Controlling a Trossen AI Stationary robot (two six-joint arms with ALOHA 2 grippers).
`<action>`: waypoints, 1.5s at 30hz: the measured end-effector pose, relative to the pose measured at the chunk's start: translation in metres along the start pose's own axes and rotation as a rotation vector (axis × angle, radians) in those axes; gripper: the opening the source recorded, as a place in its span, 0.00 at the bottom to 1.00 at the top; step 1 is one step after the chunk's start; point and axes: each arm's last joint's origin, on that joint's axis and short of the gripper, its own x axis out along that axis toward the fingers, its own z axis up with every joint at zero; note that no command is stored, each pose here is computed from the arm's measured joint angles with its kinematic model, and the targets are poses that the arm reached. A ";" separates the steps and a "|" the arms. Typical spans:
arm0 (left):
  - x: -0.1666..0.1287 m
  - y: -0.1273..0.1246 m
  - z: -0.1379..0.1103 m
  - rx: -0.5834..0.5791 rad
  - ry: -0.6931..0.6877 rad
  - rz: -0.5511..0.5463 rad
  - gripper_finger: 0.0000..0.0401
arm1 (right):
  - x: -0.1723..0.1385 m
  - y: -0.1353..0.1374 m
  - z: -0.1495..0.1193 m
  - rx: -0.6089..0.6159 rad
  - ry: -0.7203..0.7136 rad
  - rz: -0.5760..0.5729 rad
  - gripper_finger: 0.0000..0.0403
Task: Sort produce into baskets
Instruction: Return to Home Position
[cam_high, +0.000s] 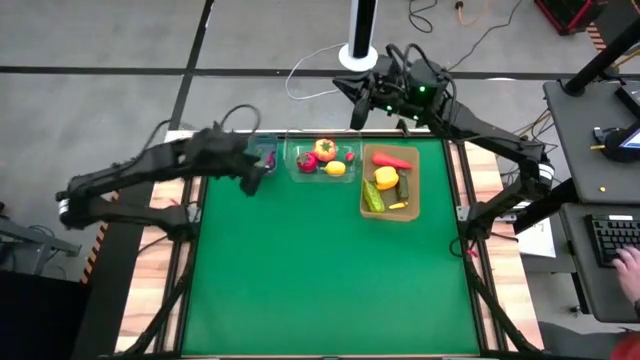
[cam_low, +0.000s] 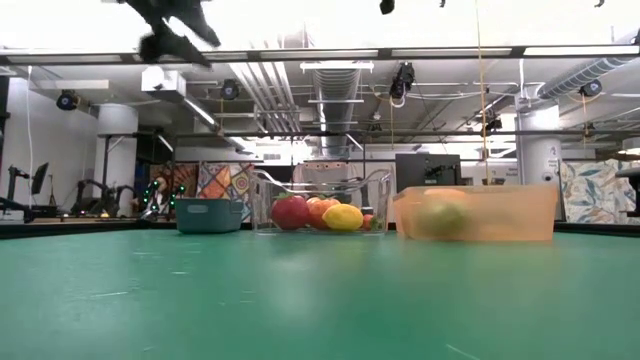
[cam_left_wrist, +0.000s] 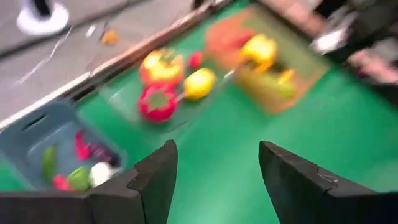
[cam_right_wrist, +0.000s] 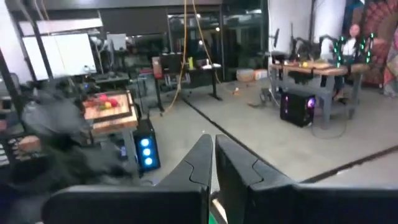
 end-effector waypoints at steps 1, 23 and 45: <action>-0.012 -0.005 -0.003 -0.007 -0.039 -0.021 0.51 | 0.001 0.000 -0.002 -0.010 0.004 0.000 0.03; -0.054 -0.051 -0.054 0.144 -0.322 -0.178 0.51 | 0.001 -0.006 -0.138 0.237 0.060 0.139 0.03; 0.022 0.019 -0.182 -0.246 -0.533 -0.565 0.51 | 0.001 -0.006 -0.138 0.275 0.066 0.138 0.03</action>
